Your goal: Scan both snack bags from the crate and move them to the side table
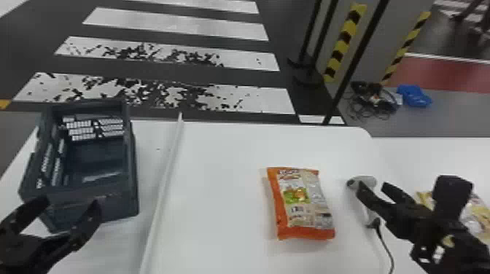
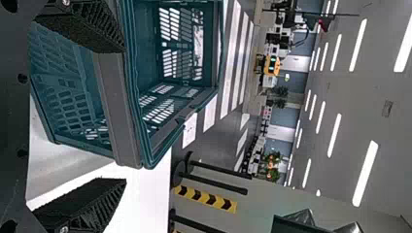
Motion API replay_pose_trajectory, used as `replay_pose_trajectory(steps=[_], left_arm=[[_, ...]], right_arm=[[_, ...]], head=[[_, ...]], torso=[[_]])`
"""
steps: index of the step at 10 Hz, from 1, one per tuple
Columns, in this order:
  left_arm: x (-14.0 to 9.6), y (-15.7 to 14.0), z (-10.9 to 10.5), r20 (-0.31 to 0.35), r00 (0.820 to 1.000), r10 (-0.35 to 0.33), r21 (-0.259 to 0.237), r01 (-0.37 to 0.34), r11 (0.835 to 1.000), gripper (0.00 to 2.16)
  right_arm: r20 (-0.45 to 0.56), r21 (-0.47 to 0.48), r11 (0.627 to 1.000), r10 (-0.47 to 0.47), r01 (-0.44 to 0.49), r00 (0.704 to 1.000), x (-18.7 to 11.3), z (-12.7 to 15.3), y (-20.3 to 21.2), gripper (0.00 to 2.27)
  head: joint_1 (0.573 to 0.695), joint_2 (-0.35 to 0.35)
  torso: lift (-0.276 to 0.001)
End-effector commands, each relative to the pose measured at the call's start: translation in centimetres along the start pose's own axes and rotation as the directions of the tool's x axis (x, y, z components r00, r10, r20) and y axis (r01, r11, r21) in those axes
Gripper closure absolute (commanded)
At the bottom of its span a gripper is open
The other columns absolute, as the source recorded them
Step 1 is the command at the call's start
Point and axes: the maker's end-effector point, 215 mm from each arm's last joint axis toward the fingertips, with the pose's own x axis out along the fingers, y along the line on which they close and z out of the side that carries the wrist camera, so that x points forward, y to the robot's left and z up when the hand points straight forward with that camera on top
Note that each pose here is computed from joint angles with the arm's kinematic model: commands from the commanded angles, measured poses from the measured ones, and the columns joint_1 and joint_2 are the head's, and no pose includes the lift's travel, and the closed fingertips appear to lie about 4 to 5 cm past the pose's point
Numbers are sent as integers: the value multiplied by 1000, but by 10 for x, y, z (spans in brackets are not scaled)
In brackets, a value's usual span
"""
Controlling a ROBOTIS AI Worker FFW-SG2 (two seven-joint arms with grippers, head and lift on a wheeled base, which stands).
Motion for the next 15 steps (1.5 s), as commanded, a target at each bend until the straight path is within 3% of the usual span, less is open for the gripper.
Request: replay_pose_trajectory(steps=[1, 5, 11, 13, 14, 15], left_arm=[[0, 1, -1, -1, 1000, 1, 0, -1, 1000, 39], [1, 1, -3, -3, 1000, 3, -6, -3, 1000, 39], [1, 2, -3, -5, 1000, 2, -3, -2, 1000, 39], [1, 2, -2, -3, 1000, 2, -4, -2, 1000, 39], [1, 2, -2, -3, 1000, 2, -4, -2, 1000, 39], [1, 1, -2, -2, 1000, 1, -3, -1, 1000, 39]], right_arm=[[-33, -11, 1000, -17, 17, 999, 1, -11, -16, 97], [-157, 11, 1000, 9, -7, 988, 24, -46, -30, 90], [-274, 6, 1000, 11, -10, 962, 58, -74, -50, 221], [-289, -2, 1000, 14, -15, 957, 62, -75, -57, 660], [-299, -2, 1000, 8, -9, 954, 64, -78, -60, 1035], [-304, 3, 1000, 7, -6, 953, 64, -79, -61, 1622]], head=[[695, -209], [695, -238], [695, -251], [695, -257], [695, -260], [695, -265]], torso=[[-99], [-99], [-99], [-99], [-99], [-99]])
